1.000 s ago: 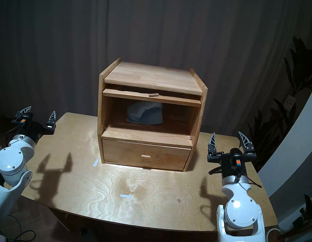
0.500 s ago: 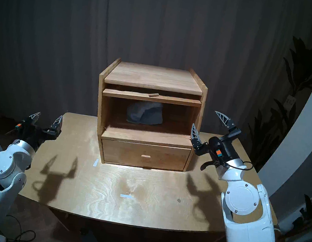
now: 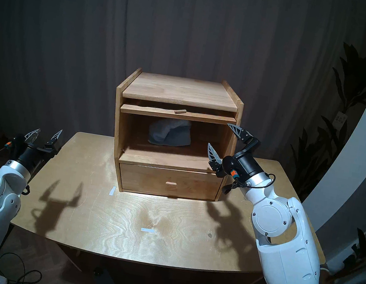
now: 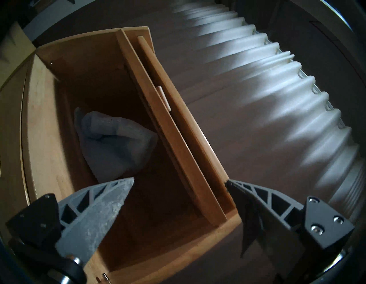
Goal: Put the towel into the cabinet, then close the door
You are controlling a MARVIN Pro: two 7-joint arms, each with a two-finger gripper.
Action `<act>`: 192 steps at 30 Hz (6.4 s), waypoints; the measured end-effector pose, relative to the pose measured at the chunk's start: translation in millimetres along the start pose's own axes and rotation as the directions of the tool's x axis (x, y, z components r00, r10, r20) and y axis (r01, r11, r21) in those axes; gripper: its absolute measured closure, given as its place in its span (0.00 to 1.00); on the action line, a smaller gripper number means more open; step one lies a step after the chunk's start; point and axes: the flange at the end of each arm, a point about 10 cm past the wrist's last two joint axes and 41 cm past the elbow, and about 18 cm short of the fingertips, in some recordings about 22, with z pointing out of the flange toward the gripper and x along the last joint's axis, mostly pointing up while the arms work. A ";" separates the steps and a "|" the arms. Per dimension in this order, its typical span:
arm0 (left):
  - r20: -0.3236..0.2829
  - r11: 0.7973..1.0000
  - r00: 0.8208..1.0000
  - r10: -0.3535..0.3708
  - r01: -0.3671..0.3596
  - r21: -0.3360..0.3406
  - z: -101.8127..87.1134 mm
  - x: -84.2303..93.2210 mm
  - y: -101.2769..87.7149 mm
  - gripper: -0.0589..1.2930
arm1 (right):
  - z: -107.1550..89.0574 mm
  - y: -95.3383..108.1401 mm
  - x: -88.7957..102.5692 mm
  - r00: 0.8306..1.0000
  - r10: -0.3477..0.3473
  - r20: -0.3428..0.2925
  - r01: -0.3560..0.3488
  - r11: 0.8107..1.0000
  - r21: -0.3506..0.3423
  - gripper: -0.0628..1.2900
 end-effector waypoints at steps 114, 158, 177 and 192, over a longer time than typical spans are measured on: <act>-0.072 0.971 0.990 -0.120 0.102 -0.216 -2.1 4.9 -15.1 0.04 | 85.8 -19.0 -24.1 0.935 -0.279 0.220 0.306 0.947 -0.100 0.03; -0.074 0.971 0.990 -0.117 0.099 -0.217 -1.7 5.3 -15.3 0.04 | 13.3 -0.5 -0.3 0.943 -0.327 0.060 0.332 0.935 -0.123 0.83; -0.074 0.971 0.990 -0.117 0.099 -0.217 -1.6 5.4 -15.4 0.04 | -40.2 -19.6 28.7 0.965 -0.258 0.041 0.261 0.962 -0.082 0.85; -0.075 0.971 0.990 -0.117 0.098 -0.217 -1.6 5.5 -15.5 0.04 | -79.2 -24.2 27.5 0.965 -0.225 0.138 0.230 0.973 -0.022 0.63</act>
